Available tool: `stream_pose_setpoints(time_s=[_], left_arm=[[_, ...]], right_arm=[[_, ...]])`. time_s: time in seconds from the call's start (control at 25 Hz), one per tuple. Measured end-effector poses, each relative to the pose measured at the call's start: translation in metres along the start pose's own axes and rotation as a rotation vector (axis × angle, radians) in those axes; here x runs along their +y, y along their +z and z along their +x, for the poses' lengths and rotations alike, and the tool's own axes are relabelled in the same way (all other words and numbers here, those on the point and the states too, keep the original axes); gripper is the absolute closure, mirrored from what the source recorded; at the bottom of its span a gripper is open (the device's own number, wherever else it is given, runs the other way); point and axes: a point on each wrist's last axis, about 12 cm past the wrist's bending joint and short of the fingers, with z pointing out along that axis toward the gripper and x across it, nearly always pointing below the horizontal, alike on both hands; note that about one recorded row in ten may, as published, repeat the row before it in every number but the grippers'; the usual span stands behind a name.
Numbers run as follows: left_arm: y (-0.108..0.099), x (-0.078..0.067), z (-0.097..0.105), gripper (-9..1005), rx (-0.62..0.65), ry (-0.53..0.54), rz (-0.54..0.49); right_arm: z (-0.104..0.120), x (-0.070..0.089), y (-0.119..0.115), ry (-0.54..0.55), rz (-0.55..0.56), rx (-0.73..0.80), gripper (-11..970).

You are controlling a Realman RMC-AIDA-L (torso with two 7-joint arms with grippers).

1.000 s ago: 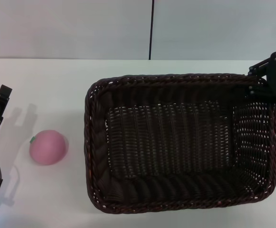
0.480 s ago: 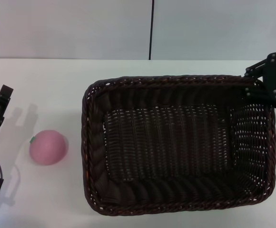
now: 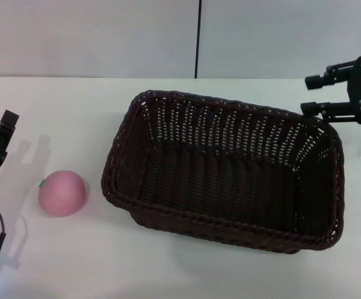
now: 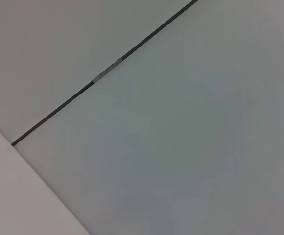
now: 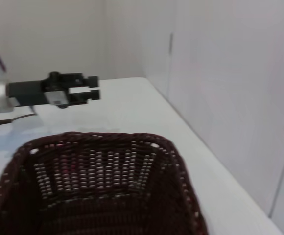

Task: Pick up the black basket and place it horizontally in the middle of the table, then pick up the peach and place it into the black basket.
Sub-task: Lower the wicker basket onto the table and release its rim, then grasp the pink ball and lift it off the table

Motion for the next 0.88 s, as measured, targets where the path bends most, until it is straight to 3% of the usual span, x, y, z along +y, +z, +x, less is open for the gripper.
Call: stream_pose_setpoints(time_s=[0.04,0.24,0.4,0.56,0.88], left_arm=[[0.0,0.0,0.0,423,0.0,0.0,0.0],[0.0,0.0,0.001,430,0.01,0.001,0.002],[0.0,0.0,0.001,440,0.014,0.003,0.002],[-0.003,0.001,0.0,449,0.013,0.013,-0.003],[-0.003,0.007,-0.007,468,0.021,0.068,-0.007]], right_arm=[[0.001,-0.002,0.002,0.003,0.023,-0.001,618],[0.01,-0.004,0.0,0.035,0.129,-0.057,406],[0.021,0.0,-0.009,0.072,0.227,-0.152,332],[0.041,0.015,-0.026,0.159,0.411,-0.322,336],[0.069,0.043,-0.033,0.284,0.627,-0.499,337]])
